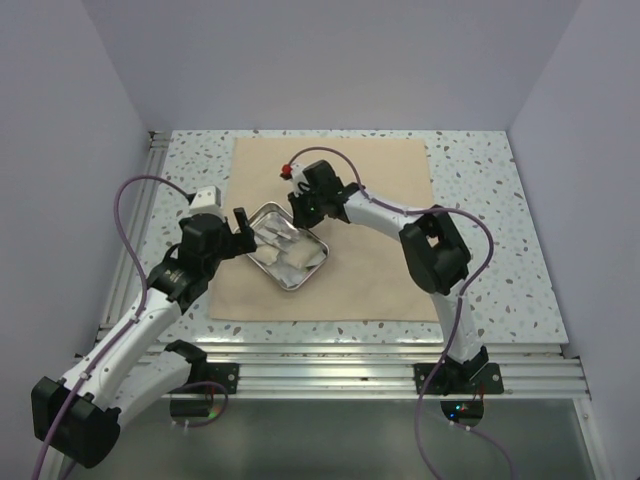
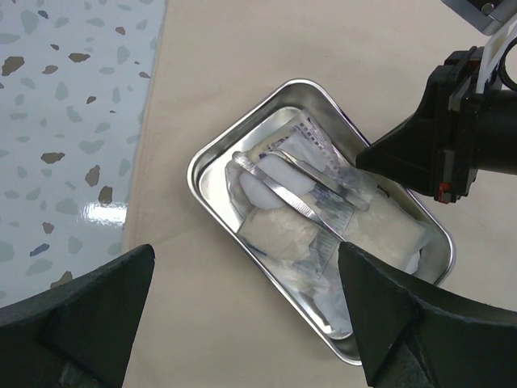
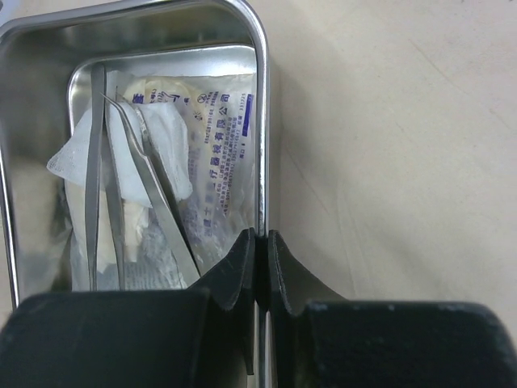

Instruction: Prepare the surgical pack

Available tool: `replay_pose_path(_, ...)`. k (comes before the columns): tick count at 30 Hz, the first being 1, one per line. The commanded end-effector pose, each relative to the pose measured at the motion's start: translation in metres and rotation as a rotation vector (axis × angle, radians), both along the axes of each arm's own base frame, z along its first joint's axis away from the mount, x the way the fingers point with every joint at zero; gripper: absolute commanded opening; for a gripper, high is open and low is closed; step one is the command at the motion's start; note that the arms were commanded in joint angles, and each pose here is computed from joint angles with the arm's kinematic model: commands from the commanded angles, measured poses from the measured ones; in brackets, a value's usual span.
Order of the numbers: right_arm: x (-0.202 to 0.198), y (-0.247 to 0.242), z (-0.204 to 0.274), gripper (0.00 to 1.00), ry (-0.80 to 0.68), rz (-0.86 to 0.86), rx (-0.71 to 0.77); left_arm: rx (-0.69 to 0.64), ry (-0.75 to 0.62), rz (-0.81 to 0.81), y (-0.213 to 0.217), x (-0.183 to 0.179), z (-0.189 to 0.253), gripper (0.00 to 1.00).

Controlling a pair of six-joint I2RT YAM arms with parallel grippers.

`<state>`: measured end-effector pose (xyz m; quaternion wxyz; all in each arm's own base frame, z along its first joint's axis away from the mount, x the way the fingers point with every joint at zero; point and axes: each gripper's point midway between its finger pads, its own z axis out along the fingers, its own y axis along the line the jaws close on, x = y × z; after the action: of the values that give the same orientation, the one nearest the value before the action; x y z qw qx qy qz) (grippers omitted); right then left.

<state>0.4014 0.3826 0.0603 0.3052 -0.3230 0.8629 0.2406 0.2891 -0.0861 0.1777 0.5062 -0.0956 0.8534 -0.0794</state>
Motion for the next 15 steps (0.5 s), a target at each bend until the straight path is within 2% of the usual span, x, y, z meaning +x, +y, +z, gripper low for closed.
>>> replay_pose_path(1,0.032,-0.002,0.028,0.04,-0.086,-0.037,0.036,-0.022,-0.052,0.036,0.004,0.006,0.013,0.99)
replay_pose_path(3,0.039,-0.008,0.028,0.19,-0.099,-0.066,0.017,-0.016,-0.048,0.043,0.005,0.006,0.011,0.99)
replay_pose_path(5,0.038,-0.015,0.026,0.40,-0.101,-0.087,0.002,-0.011,-0.046,0.051,0.007,0.007,0.011,0.99)
replay_pose_path(8,0.031,-0.015,0.047,0.58,-0.133,-0.095,0.063,0.003,-0.054,0.074,0.011,0.008,0.015,1.00)
replay_pose_path(11,0.018,-0.013,0.069,0.61,-0.151,-0.099,0.072,-0.011,-0.031,0.094,0.013,0.008,0.018,1.00)
replay_pose_path(12,0.012,-0.014,0.089,0.61,-0.181,-0.101,0.087,-0.027,-0.028,0.098,0.012,0.008,0.020,1.00)
replay_pose_path(15,-0.020,-0.003,0.098,0.59,-0.190,-0.061,0.121,-0.058,-0.028,0.127,0.016,0.007,0.030,1.00)
